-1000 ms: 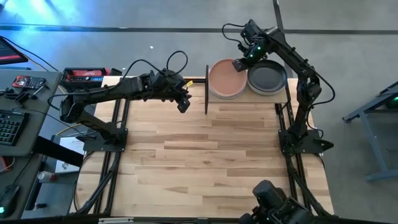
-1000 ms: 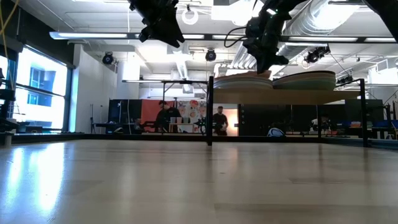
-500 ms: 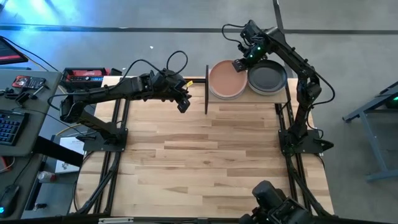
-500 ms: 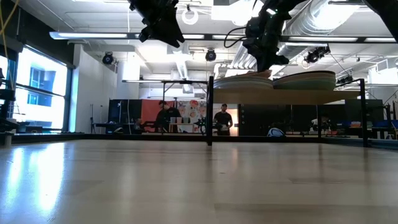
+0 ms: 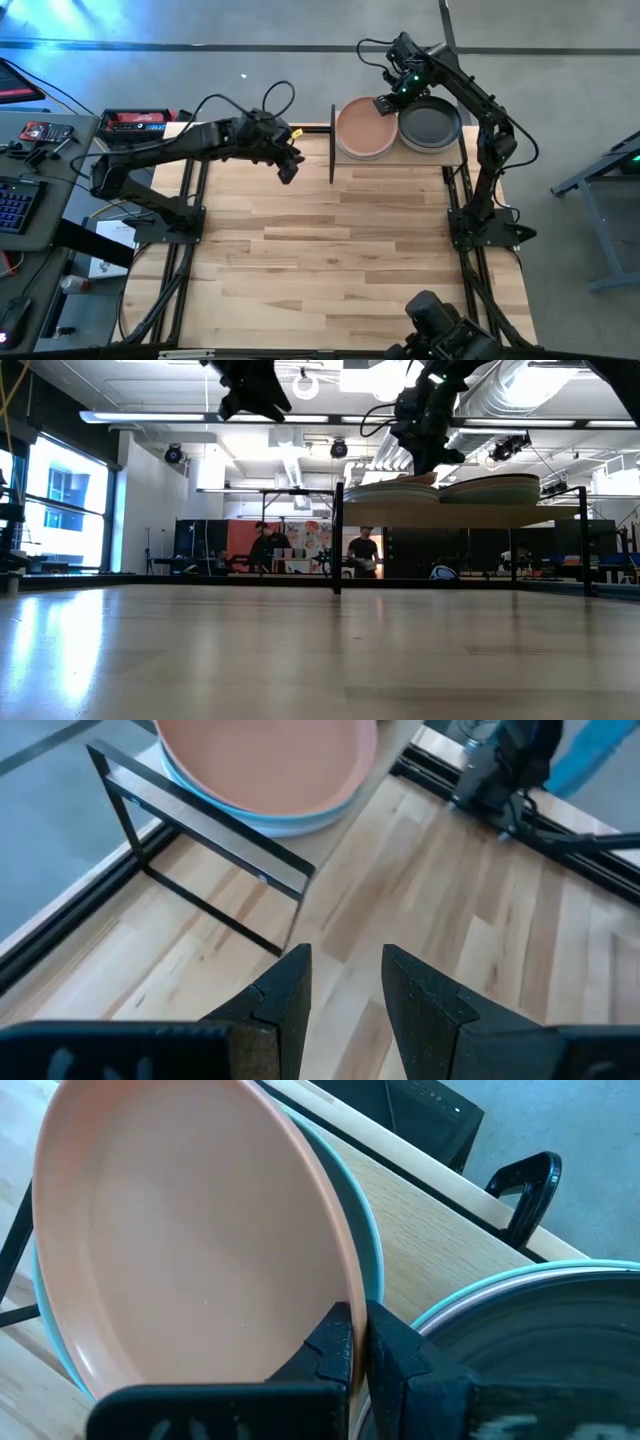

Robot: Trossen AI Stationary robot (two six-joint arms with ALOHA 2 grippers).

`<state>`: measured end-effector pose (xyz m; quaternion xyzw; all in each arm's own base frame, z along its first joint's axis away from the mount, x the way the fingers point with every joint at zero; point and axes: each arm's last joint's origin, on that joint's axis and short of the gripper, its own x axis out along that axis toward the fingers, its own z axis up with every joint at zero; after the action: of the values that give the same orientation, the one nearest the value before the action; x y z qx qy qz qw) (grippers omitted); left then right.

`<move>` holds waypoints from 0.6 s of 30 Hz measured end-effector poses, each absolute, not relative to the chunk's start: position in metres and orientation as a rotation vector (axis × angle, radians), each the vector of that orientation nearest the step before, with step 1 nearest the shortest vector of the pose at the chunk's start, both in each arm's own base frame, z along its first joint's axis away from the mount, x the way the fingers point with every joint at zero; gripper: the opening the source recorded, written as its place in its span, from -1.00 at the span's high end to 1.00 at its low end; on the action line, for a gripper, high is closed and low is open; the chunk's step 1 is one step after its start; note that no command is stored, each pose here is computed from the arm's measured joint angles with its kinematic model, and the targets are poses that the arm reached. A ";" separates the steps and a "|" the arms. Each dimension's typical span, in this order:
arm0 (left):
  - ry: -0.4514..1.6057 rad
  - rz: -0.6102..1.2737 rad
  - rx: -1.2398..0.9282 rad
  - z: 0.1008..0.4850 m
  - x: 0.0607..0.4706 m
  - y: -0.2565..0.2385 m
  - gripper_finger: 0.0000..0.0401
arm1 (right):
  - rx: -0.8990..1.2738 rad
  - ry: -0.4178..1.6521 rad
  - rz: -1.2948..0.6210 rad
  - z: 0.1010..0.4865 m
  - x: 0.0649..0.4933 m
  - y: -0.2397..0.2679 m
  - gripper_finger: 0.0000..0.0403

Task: Place and stack plates onto a shelf
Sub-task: Stack the light orange plate on top of the blue plate on the shelf

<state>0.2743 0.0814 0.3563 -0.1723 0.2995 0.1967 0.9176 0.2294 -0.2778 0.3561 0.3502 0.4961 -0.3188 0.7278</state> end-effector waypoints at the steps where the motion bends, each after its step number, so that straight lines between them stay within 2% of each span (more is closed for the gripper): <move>1: 0.619 0.397 -0.354 0.357 0.273 0.079 0.44 | 0.772 1.093 -0.703 0.356 0.229 -0.278 1.00; 5: 0.637 0.376 -0.335 0.355 0.262 0.071 0.44 | 0.772 1.093 -0.703 0.356 0.229 -0.278 1.00; 9: 0.638 0.364 -0.352 0.337 0.246 0.061 0.44 | 0.772 1.093 -0.703 0.356 0.229 -0.278 1.00; 18: 0.480 0.247 -0.354 0.310 0.216 0.040 0.44 | 0.765 1.095 -0.700 0.356 0.229 -0.278 1.00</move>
<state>0.2164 0.0401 0.3098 -0.1739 0.2359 0.1215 0.9483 0.2294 -0.2779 0.3561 0.3474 0.4970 -0.3179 0.7289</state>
